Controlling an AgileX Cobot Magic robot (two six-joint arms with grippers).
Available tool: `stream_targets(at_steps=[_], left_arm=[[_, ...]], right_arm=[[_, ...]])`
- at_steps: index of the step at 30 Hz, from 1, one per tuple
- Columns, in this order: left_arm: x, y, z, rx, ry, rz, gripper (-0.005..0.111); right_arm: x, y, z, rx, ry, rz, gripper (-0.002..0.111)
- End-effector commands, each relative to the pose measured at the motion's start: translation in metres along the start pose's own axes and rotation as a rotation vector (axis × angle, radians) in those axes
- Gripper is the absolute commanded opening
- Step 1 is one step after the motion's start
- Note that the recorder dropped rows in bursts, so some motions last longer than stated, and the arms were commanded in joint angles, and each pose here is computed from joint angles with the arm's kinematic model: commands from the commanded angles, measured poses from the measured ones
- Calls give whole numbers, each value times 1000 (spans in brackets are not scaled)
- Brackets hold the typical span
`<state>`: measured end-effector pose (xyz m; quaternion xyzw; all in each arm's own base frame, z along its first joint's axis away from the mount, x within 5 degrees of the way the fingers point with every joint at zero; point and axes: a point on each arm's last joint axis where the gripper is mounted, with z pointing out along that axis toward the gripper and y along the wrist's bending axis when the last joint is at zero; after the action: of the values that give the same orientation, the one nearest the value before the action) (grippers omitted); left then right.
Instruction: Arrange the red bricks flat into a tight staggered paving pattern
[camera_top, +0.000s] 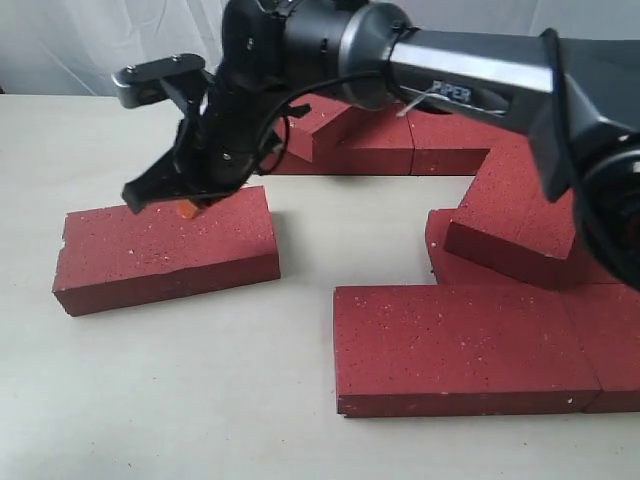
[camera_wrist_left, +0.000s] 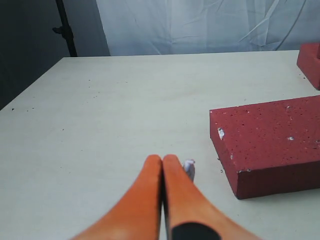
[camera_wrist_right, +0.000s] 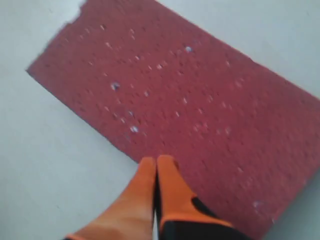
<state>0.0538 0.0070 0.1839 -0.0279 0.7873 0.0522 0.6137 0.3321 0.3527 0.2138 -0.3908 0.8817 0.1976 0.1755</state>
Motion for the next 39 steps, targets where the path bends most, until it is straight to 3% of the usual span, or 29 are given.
stream_targets(at_steps=[1,14,18,25,32,39], left_arm=[[-1,0,0,-2,-17,4,0],[-1,0,0,-2,-17,1,0],[-1,0,0,-2,-17,1,0],[-1,0,0,-2,-17,1,0],[-1,0,0,-2,-17,1,0],[-1,0,0,-2,-17,1,0]], right_arm=[[33,-25,-16,68,-8,58,-1],[120,-118,-146,295,-155,311,-1],[141,-140,-170,335,-97,391,-1],[171,-172,-187,515,33,535,-1],[201,-185,-194,755,268,617,-1],[223,-197,-147,696,362,618,-1]])
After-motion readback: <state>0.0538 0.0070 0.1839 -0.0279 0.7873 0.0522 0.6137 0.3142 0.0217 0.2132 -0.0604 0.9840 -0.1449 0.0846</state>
